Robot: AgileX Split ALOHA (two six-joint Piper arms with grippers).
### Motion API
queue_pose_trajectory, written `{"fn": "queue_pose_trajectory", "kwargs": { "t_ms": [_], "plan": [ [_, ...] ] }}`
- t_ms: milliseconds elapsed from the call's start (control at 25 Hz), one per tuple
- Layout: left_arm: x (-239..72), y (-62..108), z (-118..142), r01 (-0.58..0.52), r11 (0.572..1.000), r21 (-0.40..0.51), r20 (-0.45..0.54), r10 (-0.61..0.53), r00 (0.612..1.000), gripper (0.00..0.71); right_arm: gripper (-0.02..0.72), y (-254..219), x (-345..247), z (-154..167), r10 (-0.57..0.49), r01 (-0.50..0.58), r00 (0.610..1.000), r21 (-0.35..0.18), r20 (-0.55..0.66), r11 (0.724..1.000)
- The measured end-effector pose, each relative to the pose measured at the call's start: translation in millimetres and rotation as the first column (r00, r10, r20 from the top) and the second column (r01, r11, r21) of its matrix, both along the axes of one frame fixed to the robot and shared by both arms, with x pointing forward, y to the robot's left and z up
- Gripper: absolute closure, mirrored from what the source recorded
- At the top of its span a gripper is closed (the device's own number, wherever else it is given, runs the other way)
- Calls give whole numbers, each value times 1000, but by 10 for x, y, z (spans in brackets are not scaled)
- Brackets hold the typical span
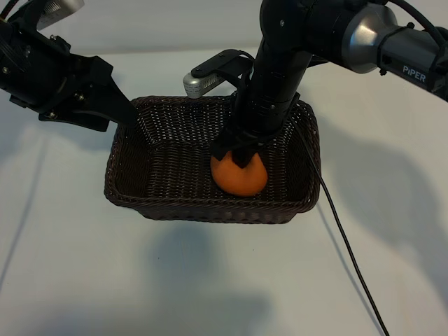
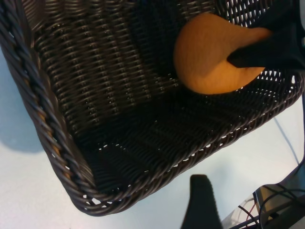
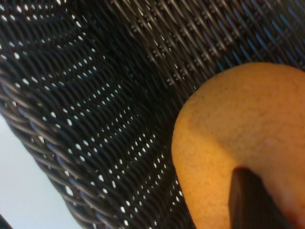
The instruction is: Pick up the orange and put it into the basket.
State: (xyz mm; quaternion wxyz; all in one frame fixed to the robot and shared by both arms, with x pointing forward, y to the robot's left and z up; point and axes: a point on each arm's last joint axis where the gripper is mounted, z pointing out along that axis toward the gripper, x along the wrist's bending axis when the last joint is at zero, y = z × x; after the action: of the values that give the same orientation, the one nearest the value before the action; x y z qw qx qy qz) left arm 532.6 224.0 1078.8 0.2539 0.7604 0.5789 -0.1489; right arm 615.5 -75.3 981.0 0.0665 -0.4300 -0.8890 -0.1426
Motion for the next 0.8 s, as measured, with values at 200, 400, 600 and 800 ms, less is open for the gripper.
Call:
{"fn": "queue_pose_trajectory", "kwargs": {
  "t_ms": [200,400,600,800],
  "plan": [
    [0,0,0,0,1000,0,0,0,1000,164,311,8,-3,3,-3,3,1000,9,-5,1000],
    [0,0,0,0,1000,0,0,0,1000,164,126,12,-9,4,-5,5,1000,14,-12,1000],
    [0,0,0,0,1000,0,0,0,1000,164,127,9,-22,5,-1,1,1000,10,-26,1000],
    [0,0,0,0,1000,0,0,0,1000,164,146,-13,-48,100,7,-7,1000,6,-13,1000]
  ]
}}
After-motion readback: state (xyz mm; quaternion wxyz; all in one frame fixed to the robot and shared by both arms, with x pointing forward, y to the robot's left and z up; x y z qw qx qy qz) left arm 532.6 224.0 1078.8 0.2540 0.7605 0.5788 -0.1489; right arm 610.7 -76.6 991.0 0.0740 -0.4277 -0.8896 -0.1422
